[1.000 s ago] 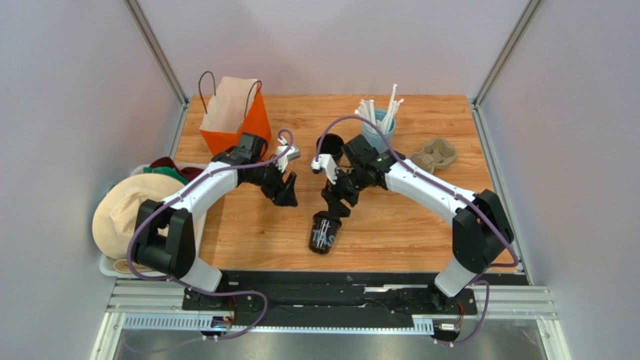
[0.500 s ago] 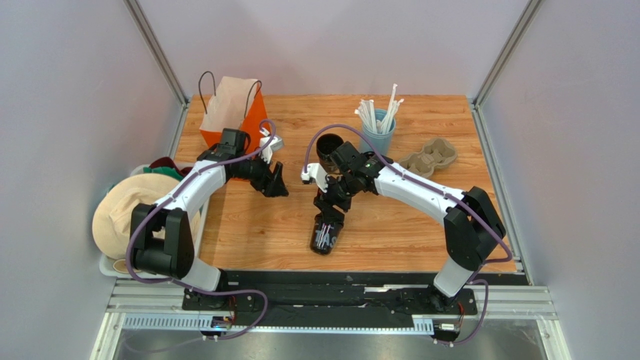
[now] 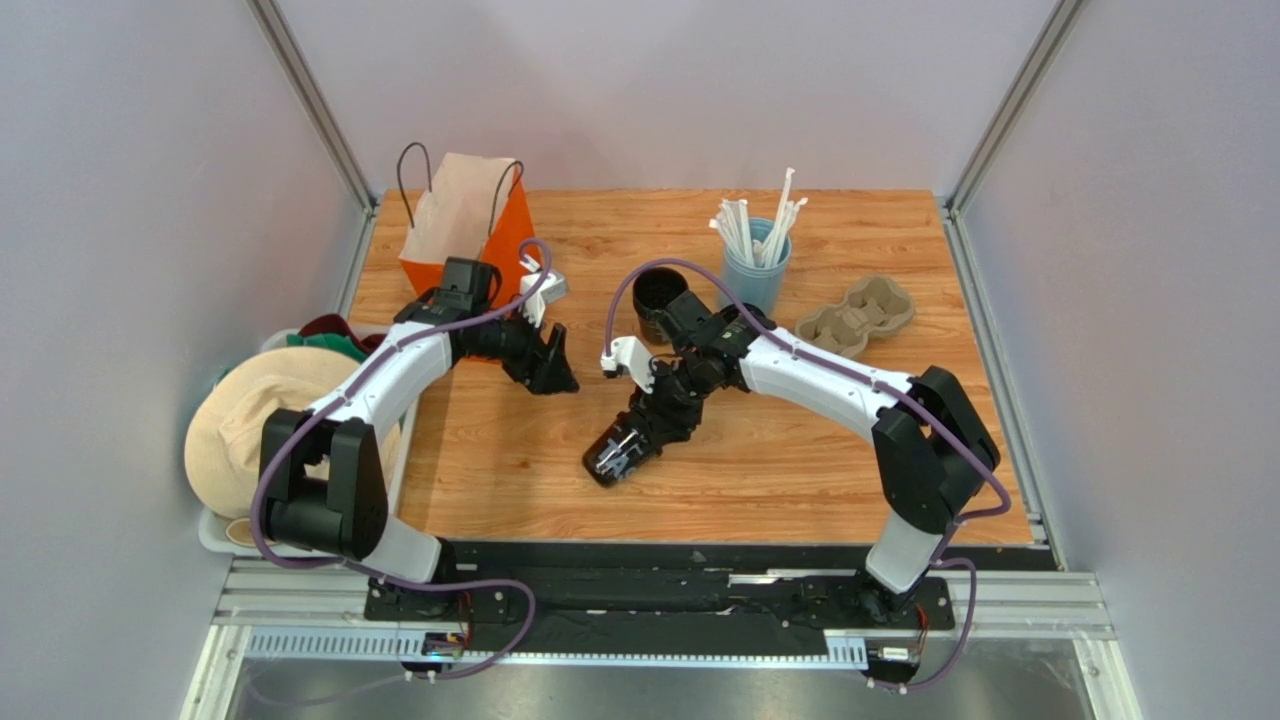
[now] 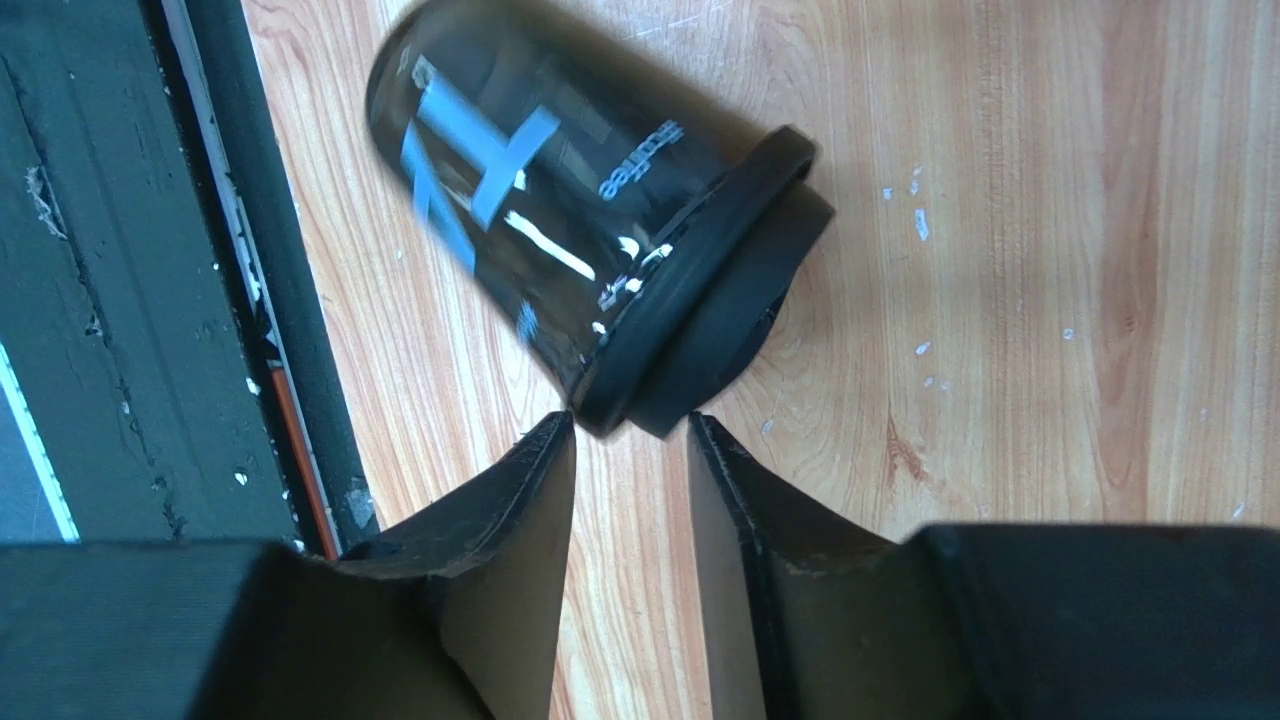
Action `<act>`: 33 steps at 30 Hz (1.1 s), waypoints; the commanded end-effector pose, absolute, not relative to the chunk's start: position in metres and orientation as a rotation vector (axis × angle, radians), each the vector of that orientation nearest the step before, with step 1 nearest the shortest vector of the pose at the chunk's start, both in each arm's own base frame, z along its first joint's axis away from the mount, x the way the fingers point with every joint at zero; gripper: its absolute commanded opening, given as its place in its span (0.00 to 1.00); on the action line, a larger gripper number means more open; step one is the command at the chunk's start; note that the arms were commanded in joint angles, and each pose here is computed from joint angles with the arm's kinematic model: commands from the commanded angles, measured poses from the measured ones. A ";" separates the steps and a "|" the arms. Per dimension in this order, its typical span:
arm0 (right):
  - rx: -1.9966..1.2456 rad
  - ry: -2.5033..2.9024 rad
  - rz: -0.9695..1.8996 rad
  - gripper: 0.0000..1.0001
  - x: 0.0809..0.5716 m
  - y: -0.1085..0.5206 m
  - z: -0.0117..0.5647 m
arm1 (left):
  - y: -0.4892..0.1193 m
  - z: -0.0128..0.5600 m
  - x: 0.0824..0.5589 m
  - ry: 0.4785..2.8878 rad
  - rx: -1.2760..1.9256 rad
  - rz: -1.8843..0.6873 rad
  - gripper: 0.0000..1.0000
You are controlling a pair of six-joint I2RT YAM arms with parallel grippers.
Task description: Pack the takeout coffee
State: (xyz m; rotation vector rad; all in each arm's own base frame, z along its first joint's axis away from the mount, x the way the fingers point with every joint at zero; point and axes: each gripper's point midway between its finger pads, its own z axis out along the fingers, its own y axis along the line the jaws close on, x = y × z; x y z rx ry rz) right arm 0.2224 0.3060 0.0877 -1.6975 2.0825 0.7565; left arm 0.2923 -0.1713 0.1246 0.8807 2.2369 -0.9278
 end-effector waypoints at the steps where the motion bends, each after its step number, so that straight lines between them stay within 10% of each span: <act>1: -1.723 2.060 0.751 0.35 0.223 0.309 0.084 | -0.174 0.139 0.293 2.165 0.896 -0.939 0.79; 33: -1.214 2.254 1.419 0.67 0.271 0.331 0.125 | -0.190 0.088 0.265 2.211 1.220 -0.895 0.89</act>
